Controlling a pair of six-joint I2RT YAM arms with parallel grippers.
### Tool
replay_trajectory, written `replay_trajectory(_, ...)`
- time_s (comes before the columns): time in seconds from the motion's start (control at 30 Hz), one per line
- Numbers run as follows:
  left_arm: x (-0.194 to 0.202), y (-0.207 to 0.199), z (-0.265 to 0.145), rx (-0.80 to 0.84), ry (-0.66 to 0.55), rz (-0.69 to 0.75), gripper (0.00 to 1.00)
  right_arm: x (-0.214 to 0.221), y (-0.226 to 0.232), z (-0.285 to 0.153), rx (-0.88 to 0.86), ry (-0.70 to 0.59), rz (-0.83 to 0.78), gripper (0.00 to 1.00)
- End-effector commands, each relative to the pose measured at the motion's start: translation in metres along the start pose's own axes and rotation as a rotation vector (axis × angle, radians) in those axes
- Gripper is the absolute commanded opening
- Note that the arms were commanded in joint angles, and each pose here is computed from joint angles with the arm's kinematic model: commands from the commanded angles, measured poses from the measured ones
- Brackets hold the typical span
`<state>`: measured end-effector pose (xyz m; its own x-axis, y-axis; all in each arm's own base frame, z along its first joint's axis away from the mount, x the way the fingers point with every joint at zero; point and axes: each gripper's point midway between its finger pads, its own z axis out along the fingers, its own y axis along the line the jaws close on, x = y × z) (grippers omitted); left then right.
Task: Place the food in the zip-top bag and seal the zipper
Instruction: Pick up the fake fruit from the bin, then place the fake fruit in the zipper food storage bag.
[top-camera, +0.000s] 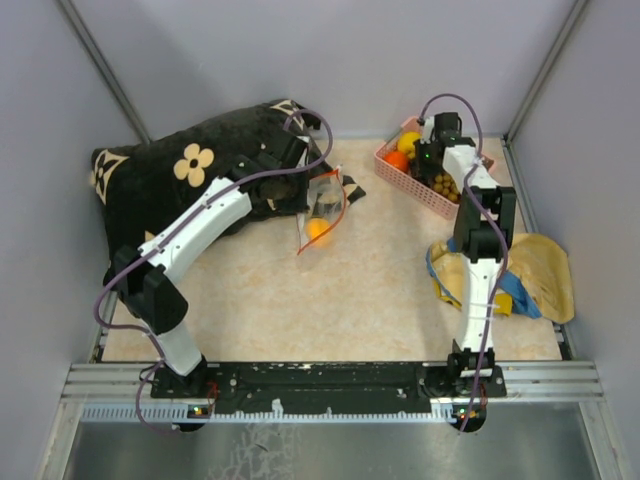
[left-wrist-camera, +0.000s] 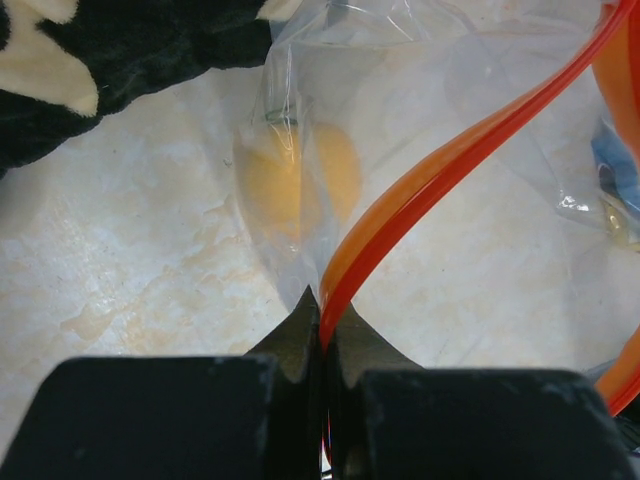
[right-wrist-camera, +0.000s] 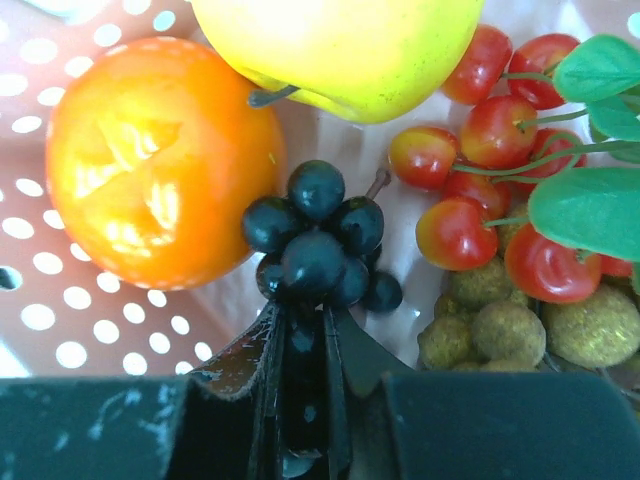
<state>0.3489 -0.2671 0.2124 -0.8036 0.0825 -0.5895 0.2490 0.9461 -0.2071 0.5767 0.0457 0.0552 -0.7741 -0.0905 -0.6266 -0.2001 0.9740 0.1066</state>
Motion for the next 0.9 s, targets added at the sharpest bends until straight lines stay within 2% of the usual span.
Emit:
replay_trajectory(0.0, -0.012, -0.004, -0.017, 0.041, -0.064, -0.016, 0.00, -0.055, 0.014, -0.056, -0.003, -0.155, -0.007, 0.00)
replay_trajectory(0.37, -0.010, -0.005, -0.019, 0.056, -0.075, -0.012, 0.00, -0.077, 0.012, -0.106, 0.063, -0.287, 0.010, 0.00)
replay_trajectory(0.67, -0.010, -0.007, -0.019, 0.075, -0.084, -0.009, 0.00, -0.104, 0.012, -0.154, 0.113, -0.452, 0.034, 0.00)
replay_trajectory(0.87, -0.010, -0.009, -0.019, 0.089, -0.087, -0.008, 0.00, -0.123, 0.027, -0.197, 0.084, -0.558, 0.066, 0.00)
